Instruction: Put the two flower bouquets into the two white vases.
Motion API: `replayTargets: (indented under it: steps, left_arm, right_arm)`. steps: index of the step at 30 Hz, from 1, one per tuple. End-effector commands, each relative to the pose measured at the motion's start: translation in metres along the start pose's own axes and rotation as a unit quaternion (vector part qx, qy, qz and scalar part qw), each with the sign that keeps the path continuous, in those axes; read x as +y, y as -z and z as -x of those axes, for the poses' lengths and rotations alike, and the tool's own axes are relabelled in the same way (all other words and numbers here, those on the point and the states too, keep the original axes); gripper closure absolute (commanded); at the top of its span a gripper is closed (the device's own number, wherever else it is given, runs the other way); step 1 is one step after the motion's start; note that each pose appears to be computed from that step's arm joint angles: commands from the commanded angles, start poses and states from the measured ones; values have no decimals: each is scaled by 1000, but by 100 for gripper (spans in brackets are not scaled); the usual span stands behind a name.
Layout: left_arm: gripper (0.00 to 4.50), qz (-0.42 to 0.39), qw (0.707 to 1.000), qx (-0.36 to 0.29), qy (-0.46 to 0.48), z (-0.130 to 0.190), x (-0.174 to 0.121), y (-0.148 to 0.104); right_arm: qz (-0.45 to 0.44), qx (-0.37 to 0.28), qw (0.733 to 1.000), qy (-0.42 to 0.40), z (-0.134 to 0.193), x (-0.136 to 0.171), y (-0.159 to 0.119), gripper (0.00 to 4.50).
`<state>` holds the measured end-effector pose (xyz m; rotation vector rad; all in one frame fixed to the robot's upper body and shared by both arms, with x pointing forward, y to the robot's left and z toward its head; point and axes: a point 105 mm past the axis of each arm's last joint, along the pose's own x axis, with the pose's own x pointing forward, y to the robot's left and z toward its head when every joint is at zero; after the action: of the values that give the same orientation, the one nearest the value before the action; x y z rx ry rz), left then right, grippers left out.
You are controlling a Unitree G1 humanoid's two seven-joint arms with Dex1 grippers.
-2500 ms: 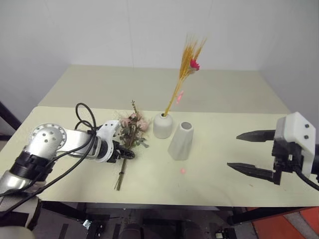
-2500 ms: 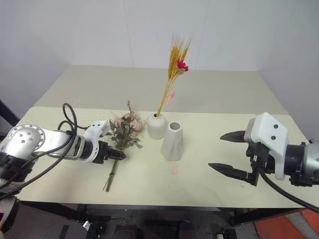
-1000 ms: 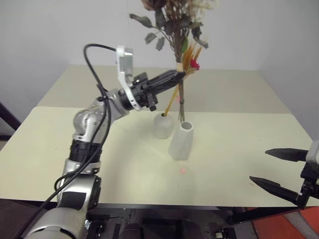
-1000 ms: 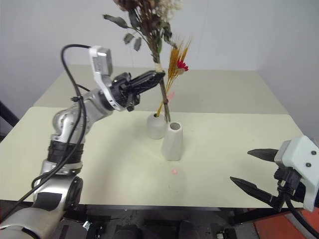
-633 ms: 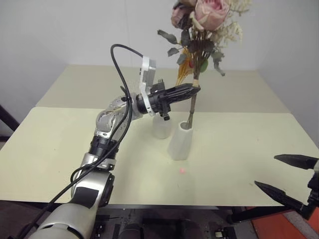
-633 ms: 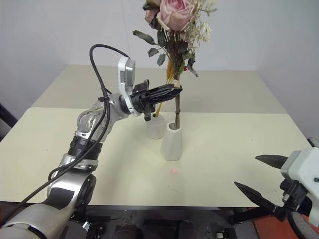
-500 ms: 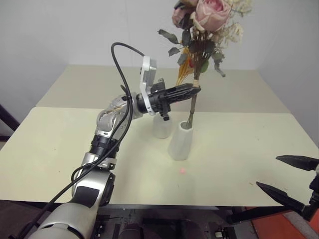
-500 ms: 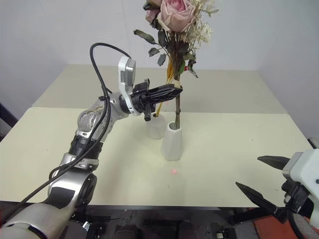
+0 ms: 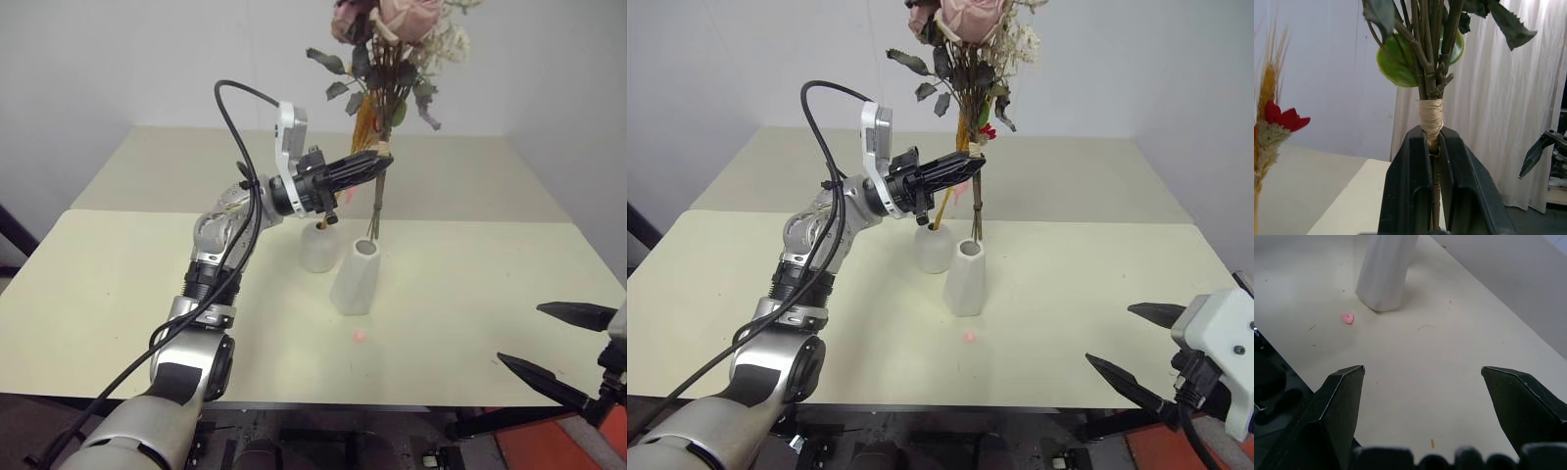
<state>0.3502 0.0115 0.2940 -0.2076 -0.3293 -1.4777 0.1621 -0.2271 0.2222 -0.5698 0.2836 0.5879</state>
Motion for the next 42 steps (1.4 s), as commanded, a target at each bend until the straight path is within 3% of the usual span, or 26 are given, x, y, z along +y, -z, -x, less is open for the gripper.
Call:
replayTargets:
  steps: [1, 42]
  left_arm:
    - [449, -14, 1000, -1, 24, -4, -10, -7]
    - [449, -27, 999, 1, 18, -1, -13, -12]
  right_arm:
    - [14, -5, 1000, 10, 0, -4, -3, 0]
    - [18, -9, 1000, 17, -5, -5, -3, 0]
